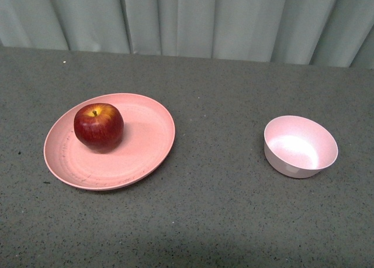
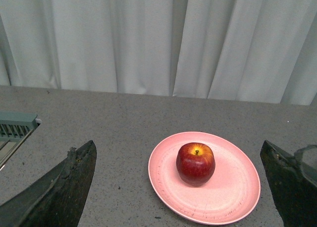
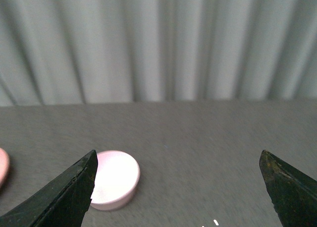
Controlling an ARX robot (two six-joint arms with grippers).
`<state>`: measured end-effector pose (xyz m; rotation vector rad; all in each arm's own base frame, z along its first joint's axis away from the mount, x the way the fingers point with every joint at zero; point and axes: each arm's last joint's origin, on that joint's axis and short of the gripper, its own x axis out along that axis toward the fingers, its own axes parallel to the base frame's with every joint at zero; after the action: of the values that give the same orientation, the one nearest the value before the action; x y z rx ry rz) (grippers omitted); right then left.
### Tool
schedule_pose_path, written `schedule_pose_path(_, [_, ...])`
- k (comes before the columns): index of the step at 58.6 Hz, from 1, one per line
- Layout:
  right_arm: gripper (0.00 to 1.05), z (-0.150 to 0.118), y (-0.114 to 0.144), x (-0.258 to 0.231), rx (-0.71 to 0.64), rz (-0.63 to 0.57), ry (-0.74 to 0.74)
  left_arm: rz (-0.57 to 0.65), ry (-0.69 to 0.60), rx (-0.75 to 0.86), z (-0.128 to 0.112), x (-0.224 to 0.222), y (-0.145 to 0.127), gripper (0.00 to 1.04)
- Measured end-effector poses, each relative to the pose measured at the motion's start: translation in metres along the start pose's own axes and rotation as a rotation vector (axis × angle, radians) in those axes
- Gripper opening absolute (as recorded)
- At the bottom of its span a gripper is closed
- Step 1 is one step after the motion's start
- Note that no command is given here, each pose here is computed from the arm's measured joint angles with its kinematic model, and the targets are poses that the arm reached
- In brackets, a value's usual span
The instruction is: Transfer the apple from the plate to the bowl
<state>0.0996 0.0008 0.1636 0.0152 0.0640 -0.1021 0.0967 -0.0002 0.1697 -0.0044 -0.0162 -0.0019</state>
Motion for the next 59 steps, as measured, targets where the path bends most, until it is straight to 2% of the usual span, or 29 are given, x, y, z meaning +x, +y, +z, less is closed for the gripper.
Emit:
schedule_pose_path(2, [0.95,-0.001,0.001,0.003,0.0,-0.071,0.031,0.001,0.0,0.0,0.0,0.0,0.0,0.98])
schedule_pose_path(4, [0.95,-0.001,0.003,0.009,-0.01,-0.071,0.059,0.001,0.0,0.0,0.0,0.0,0.0,0.98])
schedule_pose_path(19, [0.95,0.016,0.018,0.066,-0.085,0.105,0.217,0.001,0.0,0.0,0.0,0.0,0.0,0.98])
schedule_pose_path(27, [0.95,0.006,0.028,0.103,-0.166,0.192,0.398,0.0,0.0,0.0,0.0,0.0,0.0,0.98])
schedule_pose_path(39, [0.95,-0.002,0.048,0.149,-0.261,0.312,0.491,0.0,0.0,0.0,0.0,0.0,0.0,0.98])
schedule_pose_path(46, [0.95,-0.022,0.067,0.17,-0.323,0.436,0.63,0.001,0.0,0.0,0.0,0.0,0.0,0.98])
schedule_pose_path(56, [0.95,-0.05,0.085,0.182,-0.413,0.518,0.733,0.0,0.0,0.0,0.0,0.0,0.0,0.98])
schedule_pose_path(57, [0.95,-0.071,0.1,0.211,-0.435,0.57,0.791,0.0,0.0,0.0,0.0,0.0,0.0,0.98])
schedule_pose_path(59, [0.95,-0.072,0.101,0.214,-0.435,0.575,0.797,0.0,0.0,0.0,0.0,0.0,0.0,0.98])
